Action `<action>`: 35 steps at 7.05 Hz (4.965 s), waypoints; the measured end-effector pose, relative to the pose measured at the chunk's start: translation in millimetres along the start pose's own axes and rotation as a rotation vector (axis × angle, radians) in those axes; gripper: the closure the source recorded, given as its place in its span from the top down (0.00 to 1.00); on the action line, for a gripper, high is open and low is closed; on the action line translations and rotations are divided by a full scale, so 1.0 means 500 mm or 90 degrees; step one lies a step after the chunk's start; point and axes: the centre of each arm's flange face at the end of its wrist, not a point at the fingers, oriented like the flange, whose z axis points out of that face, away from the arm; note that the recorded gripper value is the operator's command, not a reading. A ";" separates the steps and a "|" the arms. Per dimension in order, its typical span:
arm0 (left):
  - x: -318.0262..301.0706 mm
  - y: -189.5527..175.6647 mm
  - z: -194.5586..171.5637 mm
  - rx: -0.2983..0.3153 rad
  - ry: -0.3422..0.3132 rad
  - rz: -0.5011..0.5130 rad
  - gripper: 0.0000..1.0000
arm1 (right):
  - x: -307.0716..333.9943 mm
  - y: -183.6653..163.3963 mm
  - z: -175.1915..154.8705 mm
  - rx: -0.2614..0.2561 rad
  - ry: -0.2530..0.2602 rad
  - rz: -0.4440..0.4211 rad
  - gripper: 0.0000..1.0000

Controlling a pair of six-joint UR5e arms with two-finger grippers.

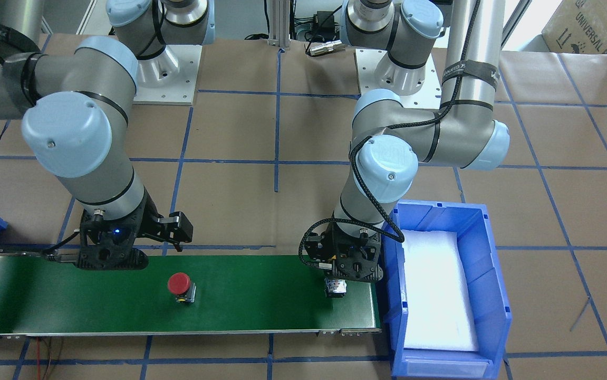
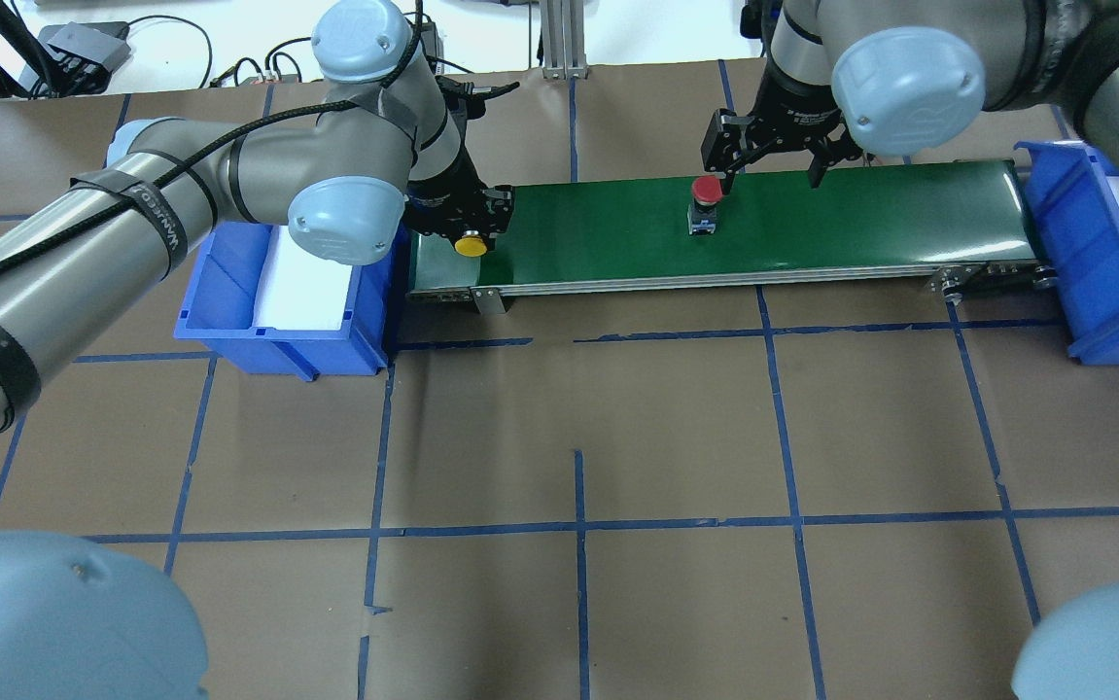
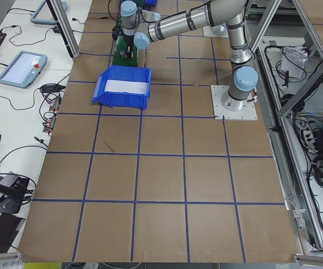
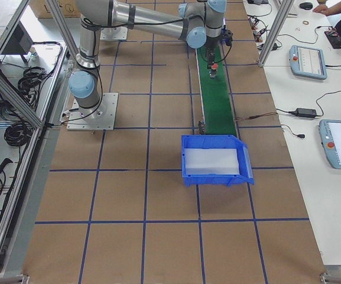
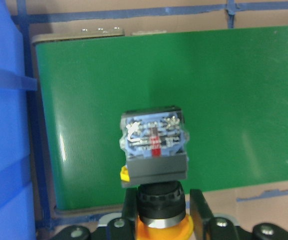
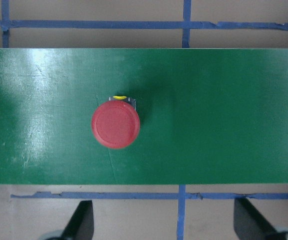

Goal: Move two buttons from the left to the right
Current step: 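Place the yellow button on the belt while the right gripper reaches the red button, then grasp the red button with the right gripper while the left gripper withdraws, then carry the red button into the far blue bin and release it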

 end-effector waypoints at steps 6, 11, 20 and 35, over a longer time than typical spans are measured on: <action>-0.003 -0.007 0.034 0.007 -0.001 -0.024 1.00 | -0.007 -0.072 0.099 0.014 -0.002 0.007 0.99; -0.017 0.063 -0.165 0.010 -0.030 0.005 1.00 | 0.026 -0.106 0.099 0.022 0.009 0.001 0.29; -0.120 0.296 -0.486 -0.095 -0.026 -0.013 1.00 | 0.328 -0.014 -0.153 -0.008 0.093 -0.011 0.12; -0.154 0.214 -0.441 -0.089 -0.100 -0.035 1.00 | 0.953 0.062 0.176 -0.059 0.138 -0.175 0.69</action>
